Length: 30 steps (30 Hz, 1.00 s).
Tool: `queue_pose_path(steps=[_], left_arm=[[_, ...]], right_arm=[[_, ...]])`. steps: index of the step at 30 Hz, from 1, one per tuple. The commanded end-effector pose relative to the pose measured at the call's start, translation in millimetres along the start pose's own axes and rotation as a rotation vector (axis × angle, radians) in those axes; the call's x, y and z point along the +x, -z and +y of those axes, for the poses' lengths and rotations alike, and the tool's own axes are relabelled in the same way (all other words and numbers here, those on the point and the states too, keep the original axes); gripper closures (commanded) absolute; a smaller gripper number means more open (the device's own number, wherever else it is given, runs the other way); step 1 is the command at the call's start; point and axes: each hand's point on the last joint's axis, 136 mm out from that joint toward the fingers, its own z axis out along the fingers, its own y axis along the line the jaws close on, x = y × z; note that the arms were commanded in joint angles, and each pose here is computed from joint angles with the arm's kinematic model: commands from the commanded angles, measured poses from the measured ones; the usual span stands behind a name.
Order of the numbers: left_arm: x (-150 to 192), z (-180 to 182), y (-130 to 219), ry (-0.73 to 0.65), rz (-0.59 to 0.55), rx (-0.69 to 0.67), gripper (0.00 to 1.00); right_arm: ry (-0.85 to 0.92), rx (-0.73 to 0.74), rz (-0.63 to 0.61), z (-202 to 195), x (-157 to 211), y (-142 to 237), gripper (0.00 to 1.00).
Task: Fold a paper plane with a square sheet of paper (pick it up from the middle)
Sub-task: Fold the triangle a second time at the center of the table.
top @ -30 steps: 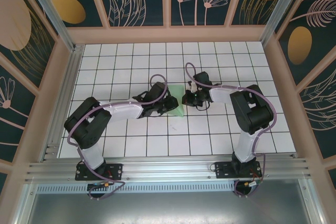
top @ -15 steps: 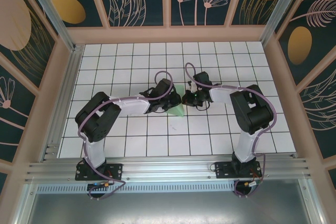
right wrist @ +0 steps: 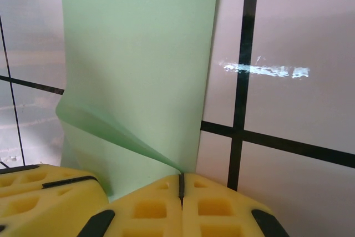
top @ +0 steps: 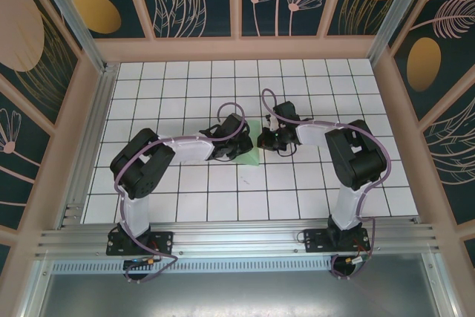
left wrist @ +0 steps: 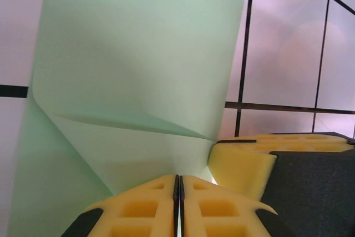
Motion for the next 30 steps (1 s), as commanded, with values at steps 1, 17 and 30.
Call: queue_pose_path(steps=[1,17,30], left_arm=[[-1,6,-3,-0.018,-0.003,-0.042,0.87],[4,18,-10,-0.025,0.013,-0.083,0.87],[8,29,-10,-0.015,0.021,-0.121,0.87]], right_arm=[[-0.017,0.048,0.024,-16,4,-7,0.95],[-0.021,0.050,0.025,-16,3,-8,0.95],[-0.023,0.040,0.026,-13,1,-8,0.89]])
